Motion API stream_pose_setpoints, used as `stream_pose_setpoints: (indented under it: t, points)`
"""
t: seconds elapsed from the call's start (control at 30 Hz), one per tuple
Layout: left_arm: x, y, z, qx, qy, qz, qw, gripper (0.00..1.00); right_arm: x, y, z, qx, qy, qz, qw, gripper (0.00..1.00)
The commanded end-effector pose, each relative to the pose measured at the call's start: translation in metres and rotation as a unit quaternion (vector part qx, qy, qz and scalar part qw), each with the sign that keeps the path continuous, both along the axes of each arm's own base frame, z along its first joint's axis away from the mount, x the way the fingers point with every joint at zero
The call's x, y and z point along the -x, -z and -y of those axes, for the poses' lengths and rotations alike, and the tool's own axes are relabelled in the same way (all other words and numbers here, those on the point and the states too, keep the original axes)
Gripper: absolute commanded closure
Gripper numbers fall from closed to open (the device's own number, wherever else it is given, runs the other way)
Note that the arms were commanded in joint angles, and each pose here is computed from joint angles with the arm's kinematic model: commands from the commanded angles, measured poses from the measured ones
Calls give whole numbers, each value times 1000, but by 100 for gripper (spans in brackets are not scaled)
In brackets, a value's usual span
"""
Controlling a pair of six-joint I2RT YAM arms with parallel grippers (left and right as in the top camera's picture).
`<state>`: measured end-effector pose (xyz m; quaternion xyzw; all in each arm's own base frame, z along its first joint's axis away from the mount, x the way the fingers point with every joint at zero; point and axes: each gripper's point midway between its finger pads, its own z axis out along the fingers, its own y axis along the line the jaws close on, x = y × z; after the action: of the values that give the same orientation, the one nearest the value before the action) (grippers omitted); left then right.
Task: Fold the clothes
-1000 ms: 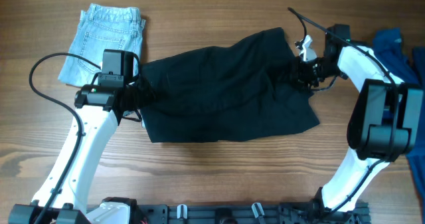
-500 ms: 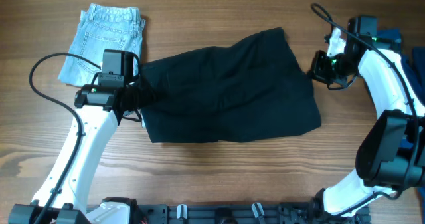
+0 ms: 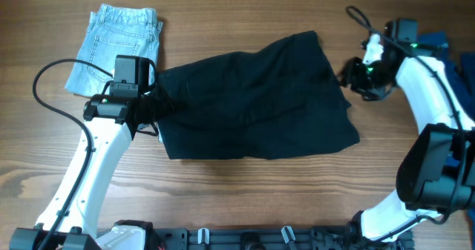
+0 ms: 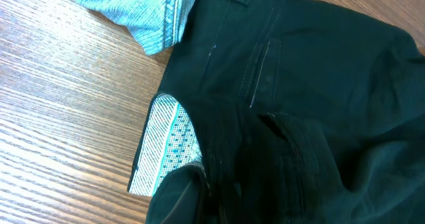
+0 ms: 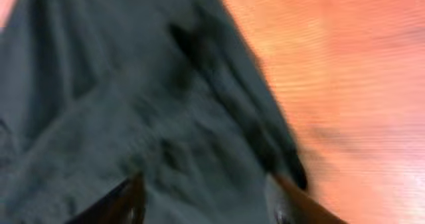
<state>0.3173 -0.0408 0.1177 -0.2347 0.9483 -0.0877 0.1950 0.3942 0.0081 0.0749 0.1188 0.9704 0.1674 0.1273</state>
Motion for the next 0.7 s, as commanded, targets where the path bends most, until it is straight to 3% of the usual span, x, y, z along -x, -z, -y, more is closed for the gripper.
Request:
stream_pose_setpoints:
  t: [0.0, 0.23, 0.4, 0.5, 0.6, 0.67]
  points:
    - [-2, -7, 0, 3, 5, 12, 1000, 94, -4, 14, -35, -24, -33, 23, 999, 32]
    - [-2, -7, 0, 3, 5, 11, 1000, 94, -23, 66, -22, 46, -15, 21, 999, 30]
    - [-2, -7, 3, 11, 9, 11, 1000, 94, -30, 77, -27, 35, -41, 34, 998, 34]
    - [-2, -7, 3, 11, 9, 11, 1000, 94, -25, 74, -44, -8, -71, 34, 997, 64]
    - [-2, -7, 3, 11, 9, 11, 1000, 94, -23, 70, -52, -29, -89, 39, 995, 78]
    - [-2, -7, 3, 11, 9, 11, 1000, 94, -23, 70, -51, -29, -88, 37, 995, 93]
